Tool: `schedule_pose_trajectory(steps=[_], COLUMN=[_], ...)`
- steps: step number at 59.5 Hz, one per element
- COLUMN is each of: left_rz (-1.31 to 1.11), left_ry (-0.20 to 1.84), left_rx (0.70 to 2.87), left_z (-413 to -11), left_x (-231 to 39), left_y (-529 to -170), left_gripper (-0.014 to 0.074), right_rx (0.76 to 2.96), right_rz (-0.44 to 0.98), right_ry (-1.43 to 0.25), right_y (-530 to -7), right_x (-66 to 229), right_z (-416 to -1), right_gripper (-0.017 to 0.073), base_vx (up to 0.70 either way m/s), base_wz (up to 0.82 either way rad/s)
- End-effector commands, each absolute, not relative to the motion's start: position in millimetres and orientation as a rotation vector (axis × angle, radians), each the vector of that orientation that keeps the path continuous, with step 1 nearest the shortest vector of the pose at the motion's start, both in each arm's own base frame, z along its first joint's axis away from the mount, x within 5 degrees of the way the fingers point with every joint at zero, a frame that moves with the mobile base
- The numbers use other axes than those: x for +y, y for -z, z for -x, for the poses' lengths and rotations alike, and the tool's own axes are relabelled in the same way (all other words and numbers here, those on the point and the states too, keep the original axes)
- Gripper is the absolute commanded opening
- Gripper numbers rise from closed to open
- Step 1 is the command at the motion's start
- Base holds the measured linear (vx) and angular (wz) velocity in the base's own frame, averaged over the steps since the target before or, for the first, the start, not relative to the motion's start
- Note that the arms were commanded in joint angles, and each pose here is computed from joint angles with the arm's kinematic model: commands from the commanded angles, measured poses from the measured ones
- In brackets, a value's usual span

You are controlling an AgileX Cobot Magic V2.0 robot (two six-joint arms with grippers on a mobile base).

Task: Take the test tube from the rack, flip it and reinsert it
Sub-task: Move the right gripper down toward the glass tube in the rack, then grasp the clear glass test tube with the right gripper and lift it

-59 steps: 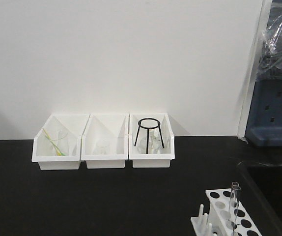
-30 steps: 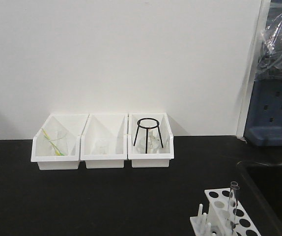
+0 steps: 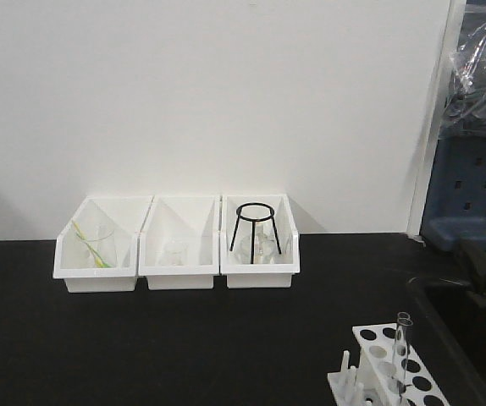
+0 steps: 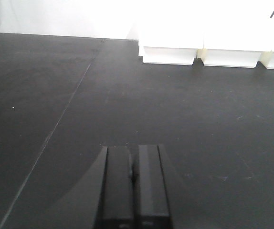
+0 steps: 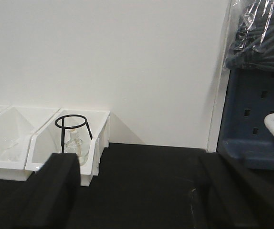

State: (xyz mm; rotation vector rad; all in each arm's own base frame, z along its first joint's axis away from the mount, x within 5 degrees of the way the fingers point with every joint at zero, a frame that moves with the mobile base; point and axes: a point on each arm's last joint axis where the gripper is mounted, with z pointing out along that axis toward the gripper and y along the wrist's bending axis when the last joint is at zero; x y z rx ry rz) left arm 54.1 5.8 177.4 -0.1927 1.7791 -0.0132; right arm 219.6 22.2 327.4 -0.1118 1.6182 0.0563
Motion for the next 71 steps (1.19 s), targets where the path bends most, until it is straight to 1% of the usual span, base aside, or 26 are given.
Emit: schedule_pose_trajectory(steps=[1, 8, 12, 18, 27, 38, 49, 59, 66, 71], left_rz=[0.178, 0.178, 0.178, 0.178, 0.178, 0.178, 0.178, 0.178, 0.178, 0.178], left_ry=[0.025, 0.025, 0.025, 0.025, 0.025, 0.025, 0.025, 0.025, 0.025, 0.025], left_rx=[1.681, 1.681, 1.681, 1.681, 1.681, 1.681, 1.681, 1.681, 1.681, 1.681], left_z=[-55, -55, -55, -55, -55, -55, -55, -55, -55, -55], left_x=[5, 5, 5, 5, 5, 5, 5, 5, 5, 5], left_y=[-186, -186, -186, -186, -186, -186, -186, -186, -186, -186], left_gripper=[-0.0006, -0.0006, -0.0006, -0.0006, -0.0006, -0.0006, -0.0006, -0.0006, -0.0006, -0.0006], right_rx=[1.451, 1.455, 1.455, 1.477, 1.501, 1.486, 1.453, 1.459, 1.493, 1.502], right_rz=[0.073, 0.016, 0.013, 0.095, 0.231, 0.242, 0.255, 0.244, 0.22, 0.218], right_ry=[-0.074, -0.143, -0.173, -0.189, -0.238, -0.29, -0.286, -0.278, -0.259, -0.256], right_y=[-354, -335, -312, -271, -230, -199, -182, -179, -179, -179], right_x=[20, 21, 23, 28, 40, 45, 47, 48, 46, 46], right_z=[-219, -223, -223, -222, -230, -247, -262, -281, -289, -290], right_gripper=[0.0677, 0.0666, 0.0646, 0.0606, 0.0553, 0.054, 0.0537, 0.0501, 0.0452, 0.037], base_vx=[0.0, 0.0, 0.0, 0.0, 0.0, 0.0, 0.0, 0.0, 0.0, 0.0], base_wz=[0.0, 0.0, 0.0, 0.0, 0.0, 0.0, 0.0, 0.0, 0.0, 0.0])
